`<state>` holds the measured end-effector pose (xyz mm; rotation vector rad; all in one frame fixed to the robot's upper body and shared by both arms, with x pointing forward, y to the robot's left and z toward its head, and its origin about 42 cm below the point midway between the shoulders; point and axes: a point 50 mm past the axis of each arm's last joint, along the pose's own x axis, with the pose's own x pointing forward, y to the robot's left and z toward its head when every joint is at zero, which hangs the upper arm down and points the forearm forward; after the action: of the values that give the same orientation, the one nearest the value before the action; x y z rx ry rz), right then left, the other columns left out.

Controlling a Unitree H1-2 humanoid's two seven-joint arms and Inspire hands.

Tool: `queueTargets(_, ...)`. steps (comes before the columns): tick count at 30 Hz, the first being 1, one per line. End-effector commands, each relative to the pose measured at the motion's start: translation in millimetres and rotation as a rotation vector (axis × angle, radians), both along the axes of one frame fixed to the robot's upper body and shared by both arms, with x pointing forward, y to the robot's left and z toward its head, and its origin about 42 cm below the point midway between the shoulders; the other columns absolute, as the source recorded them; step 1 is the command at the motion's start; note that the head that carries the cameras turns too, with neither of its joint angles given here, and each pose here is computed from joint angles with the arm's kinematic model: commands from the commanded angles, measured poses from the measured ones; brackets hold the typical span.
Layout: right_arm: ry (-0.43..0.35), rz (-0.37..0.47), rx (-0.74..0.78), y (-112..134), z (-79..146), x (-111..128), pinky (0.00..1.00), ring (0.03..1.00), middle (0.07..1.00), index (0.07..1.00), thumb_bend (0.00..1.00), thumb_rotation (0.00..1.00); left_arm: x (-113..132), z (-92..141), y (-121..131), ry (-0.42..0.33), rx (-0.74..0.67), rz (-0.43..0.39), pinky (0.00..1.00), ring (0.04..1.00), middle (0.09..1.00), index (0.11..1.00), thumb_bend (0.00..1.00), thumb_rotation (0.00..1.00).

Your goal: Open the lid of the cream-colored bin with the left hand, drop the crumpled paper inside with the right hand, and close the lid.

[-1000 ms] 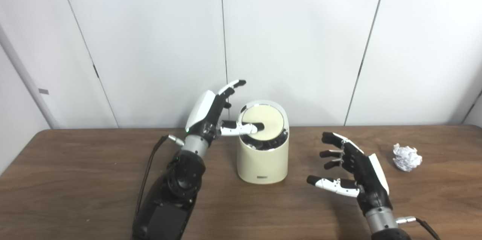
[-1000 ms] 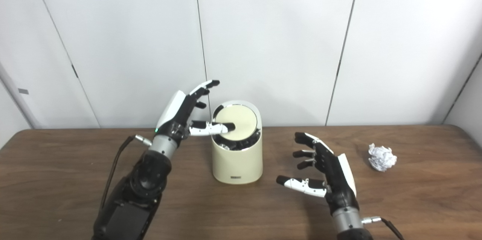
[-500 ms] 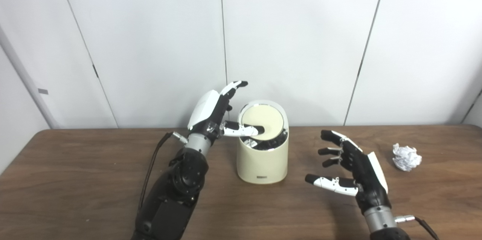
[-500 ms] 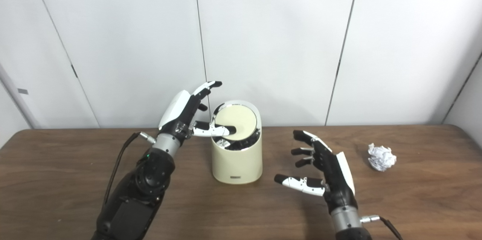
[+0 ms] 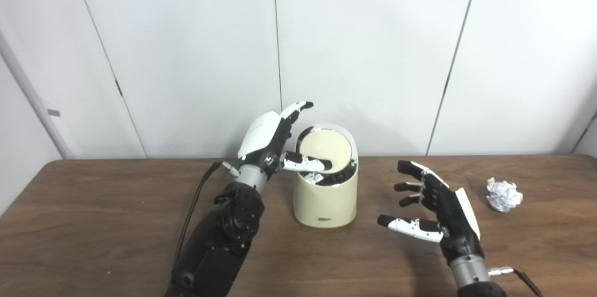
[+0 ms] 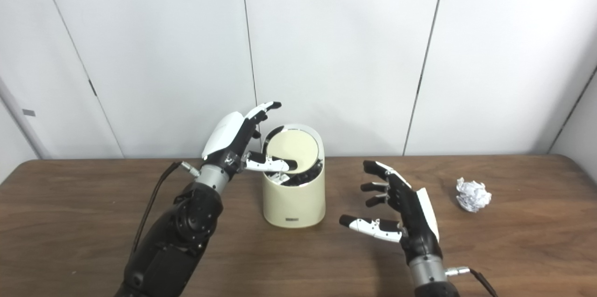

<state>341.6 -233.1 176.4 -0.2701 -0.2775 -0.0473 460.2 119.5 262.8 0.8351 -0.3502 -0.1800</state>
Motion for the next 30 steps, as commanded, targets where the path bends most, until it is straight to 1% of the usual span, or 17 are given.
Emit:
queueTargets(1,-0.094,0.011,0.006,3.9,23.1,4.8,0.51,0.671,0.801,0.772,0.77,0.04,6.2,27.9,-6.8,-0.079,0.023,0.002,0.71,0.887,0.943,0.950,0.88,0.09)
queueTargets(5,-0.094,0.010,0.004,5.2,25.0,3.5,0.52,0.669,0.801,0.770,0.76,0.05,5.3,28.1,-8.9,-0.074,0.055,0.008,0.75,0.891,0.947,0.955,0.88,0.06)
queueTargets(8,-0.096,0.010,0.005,5.8,26.5,2.9,0.52,0.670,0.799,0.768,0.76,0.04,4.7,29.4,-10.5,-0.067,0.114,0.006,0.76,0.905,0.964,0.968,0.87,0.04)
queueTargets(10,-0.097,0.009,0.003,5.5,27.4,2.4,0.51,0.669,0.799,0.769,0.76,0.04,4.5,30.8,-11.8,-0.046,0.159,-0.004,0.78,0.918,0.984,0.972,0.87,0.01)
queueTargets(12,-0.102,0.013,0.003,5.0,28.2,1.9,0.51,0.671,0.802,0.770,0.76,0.04,4.1,31.4,-12.5,-0.025,0.190,-0.014,0.79,0.931,0.995,0.972,0.87,0.00)
queueTargets(14,-0.108,0.014,-0.002,3.8,28.1,2.0,0.51,0.672,0.802,0.773,0.76,0.03,3.7,30.8,-12.9,-0.008,0.215,-0.023,0.80,0.938,0.999,0.959,0.88,0.00)
queueTargets(16,-0.115,0.012,-0.010,2.6,28.2,2.2,0.50,0.669,0.800,0.777,0.76,0.04,2.8,29.0,-13.4,0.006,0.241,-0.026,0.77,0.933,1.000,0.954,0.88,0.00)
queueTargets(21,-0.111,0.012,0.007,2.0,28.6,1.9,0.51,0.668,0.802,0.773,0.77,0.04,1.6,22.2,-12.0,0.035,0.268,-0.053,0.76,0.914,0.991,0.958,0.82,0.00)
queueTargets(24,-0.119,0.013,0.009,1.3,28.4,1.9,0.50,0.666,0.801,0.774,0.77,0.04,0.8,20.3,-8.7,0.042,0.268,-0.063,0.75,0.902,0.987,0.961,0.80,0.00)
queueTargets(27,-0.114,0.010,0.004,0.9,28.2,1.8,0.50,0.664,0.800,0.773,0.77,0.05,-0.1,23.7,-5.7,0.043,0.217,-0.063,0.75,0.910,0.980,0.971,0.82,0.01)
queueTargets(28,-0.114,0.009,0.002,0.8,28.2,1.8,0.50,0.662,0.799,0.772,0.77,0.05,-0.5,25.9,-5.0,0.038,0.185,-0.060,0.74,0.901,0.964,0.963,0.80,0.06)
queueTargets(29,-0.114,0.010,0.000,0.6,28.0,1.8,0.50,0.662,0.799,0.772,0.77,0.05,-1.1,27.9,-4.7,0.033,0.146,-0.057,0.74,0.899,0.961,0.961,0.80,0.08)
queueTargets(30,-0.114,0.011,0.002,0.6,28.0,1.6,0.50,0.662,0.799,0.773,0.77,0.06,-1.7,29.7,-4.0,0.024,0.105,-0.054,0.72,0.891,0.949,0.951,0.78,0.11)
